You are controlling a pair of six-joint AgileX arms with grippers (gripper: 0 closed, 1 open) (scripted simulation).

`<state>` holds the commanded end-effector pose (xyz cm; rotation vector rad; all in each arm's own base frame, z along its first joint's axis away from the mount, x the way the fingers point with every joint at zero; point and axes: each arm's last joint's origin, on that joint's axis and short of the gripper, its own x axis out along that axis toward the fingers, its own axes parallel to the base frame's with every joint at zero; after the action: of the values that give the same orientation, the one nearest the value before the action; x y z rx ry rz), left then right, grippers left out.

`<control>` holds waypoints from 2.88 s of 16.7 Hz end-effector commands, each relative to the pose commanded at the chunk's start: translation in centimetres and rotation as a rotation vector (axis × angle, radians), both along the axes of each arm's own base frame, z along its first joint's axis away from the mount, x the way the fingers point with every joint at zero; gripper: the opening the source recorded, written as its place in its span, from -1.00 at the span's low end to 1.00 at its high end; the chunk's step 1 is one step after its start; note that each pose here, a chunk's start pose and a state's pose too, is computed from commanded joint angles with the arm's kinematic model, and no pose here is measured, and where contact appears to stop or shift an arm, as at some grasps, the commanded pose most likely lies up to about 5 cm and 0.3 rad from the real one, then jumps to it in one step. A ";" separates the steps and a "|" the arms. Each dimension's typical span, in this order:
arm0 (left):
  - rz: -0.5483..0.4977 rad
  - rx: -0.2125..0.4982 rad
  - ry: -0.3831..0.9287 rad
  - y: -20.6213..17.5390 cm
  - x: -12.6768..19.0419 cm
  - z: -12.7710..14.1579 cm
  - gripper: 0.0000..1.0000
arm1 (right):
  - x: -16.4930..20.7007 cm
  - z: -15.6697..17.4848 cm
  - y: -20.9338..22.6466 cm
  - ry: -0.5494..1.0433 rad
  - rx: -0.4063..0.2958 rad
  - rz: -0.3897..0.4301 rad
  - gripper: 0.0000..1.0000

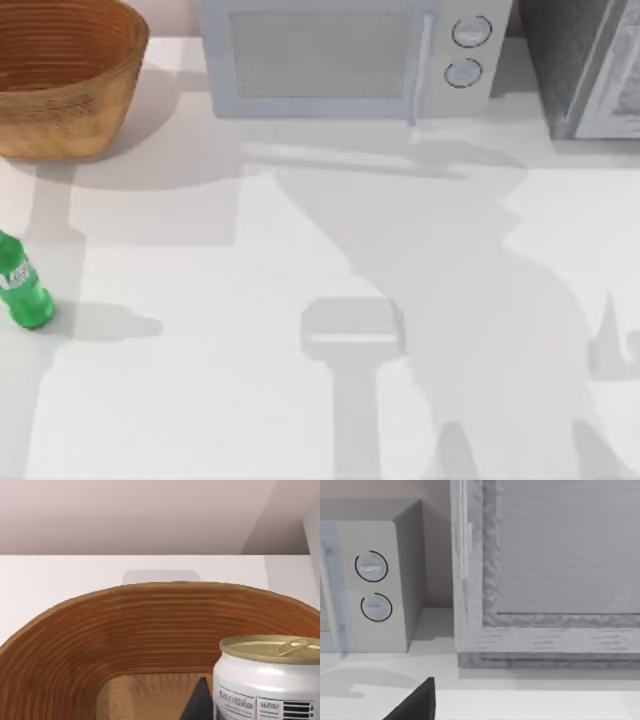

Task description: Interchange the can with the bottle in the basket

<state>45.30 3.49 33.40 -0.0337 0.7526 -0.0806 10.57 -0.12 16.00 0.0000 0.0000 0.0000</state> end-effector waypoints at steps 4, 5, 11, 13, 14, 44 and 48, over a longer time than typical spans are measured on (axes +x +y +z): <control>0.009 0.010 -0.058 -1.0 -6.9 1.6 -1.00 | 0.0 0.0 0.0 0.000 0.000 0.000 1.00; 0.011 0.011 -0.057 -1.2 -8.2 1.3 -1.00 | 0.0 0.0 0.0 0.000 0.000 0.000 1.00; 0.023 0.019 -0.060 -2.3 -16.5 -1.2 -1.00 | 0.0 0.0 0.0 0.000 0.000 0.000 1.00; 0.026 0.023 -0.082 -2.6 -20.1 -2.6 -1.00 | 0.0 0.0 0.0 0.000 0.000 0.000 1.00; 0.028 0.025 -0.101 -2.8 -22.0 -3.6 -1.00 | 0.0 0.0 0.0 0.000 0.000 0.000 1.00; 0.012 0.008 -0.626 -3.9 -33.1 -16.7 -1.00 | 0.0 0.0 0.0 0.000 0.000 0.000 1.00; -0.116 -0.046 -0.615 -4.6 -30.7 -14.2 -1.00 | 0.0 0.0 0.0 0.000 0.000 0.000 1.00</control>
<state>14.57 -1.15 19.19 -0.0075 0.1377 -0.2083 10.57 -0.12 16.00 0.0000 0.0000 0.0000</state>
